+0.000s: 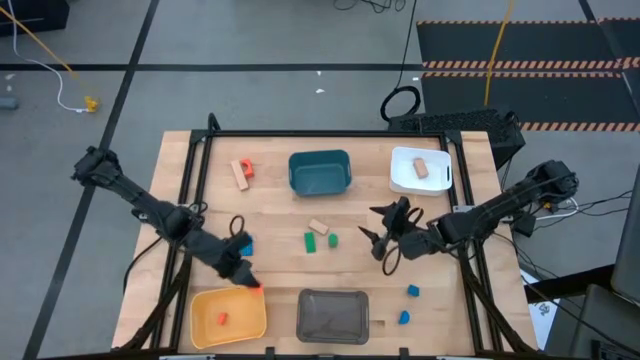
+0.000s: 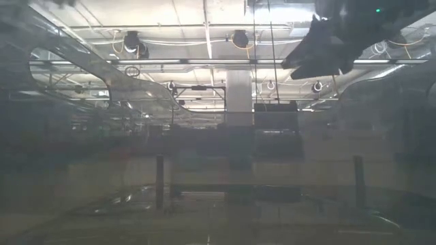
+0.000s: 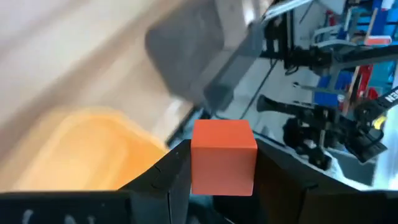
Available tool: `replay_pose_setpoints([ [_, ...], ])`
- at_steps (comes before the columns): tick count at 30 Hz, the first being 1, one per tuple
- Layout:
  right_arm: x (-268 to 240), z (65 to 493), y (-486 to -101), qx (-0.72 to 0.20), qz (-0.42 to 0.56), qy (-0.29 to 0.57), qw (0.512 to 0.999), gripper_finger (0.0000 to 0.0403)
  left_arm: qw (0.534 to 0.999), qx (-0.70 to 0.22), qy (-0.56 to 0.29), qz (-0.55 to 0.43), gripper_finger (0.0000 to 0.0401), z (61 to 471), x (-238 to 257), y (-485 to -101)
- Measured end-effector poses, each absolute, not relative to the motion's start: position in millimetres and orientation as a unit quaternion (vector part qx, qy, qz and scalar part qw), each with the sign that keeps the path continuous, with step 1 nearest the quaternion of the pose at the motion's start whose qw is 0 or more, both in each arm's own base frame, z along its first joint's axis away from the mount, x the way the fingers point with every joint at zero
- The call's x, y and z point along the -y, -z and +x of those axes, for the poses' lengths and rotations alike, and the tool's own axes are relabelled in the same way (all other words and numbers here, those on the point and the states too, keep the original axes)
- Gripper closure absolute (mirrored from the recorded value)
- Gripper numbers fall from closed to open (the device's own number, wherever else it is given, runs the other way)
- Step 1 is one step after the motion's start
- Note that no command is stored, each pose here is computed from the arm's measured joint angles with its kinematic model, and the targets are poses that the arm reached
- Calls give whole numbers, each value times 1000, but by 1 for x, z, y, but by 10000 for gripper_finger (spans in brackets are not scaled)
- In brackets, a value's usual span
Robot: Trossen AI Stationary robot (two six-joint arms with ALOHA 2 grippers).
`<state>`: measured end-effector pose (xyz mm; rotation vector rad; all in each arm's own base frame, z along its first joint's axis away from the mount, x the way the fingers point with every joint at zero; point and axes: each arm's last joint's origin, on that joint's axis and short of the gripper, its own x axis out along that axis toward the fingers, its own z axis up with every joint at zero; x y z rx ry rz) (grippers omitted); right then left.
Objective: Sort & place blocks by color
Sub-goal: Put the bottom orange block into the yellow bin
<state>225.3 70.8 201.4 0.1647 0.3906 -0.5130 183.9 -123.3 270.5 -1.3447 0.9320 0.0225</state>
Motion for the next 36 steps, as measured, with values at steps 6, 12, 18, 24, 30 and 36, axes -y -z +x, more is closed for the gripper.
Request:
replay_pose_setpoints([
  [6,-60,229,-201,-193,108,260,940,94,608,-495,-114,-610,260,158,135,-255],
  [12,-54,231,-201,-194,112,269,937,94,567,-542,-167,-597,247,143,139,-247],
  [18,-54,232,-200,-213,129,232,940,94,544,-563,-192,-592,248,144,149,-238],
  [24,-54,232,-199,-216,131,225,941,94,538,-583,-228,-565,253,154,160,-216],
  [30,-57,234,-197,-228,140,199,943,94,540,-585,-233,-559,243,166,172,-199],
  [36,-59,239,-193,-226,137,196,944,94,547,-582,-217,-561,242,171,177,-196],
])
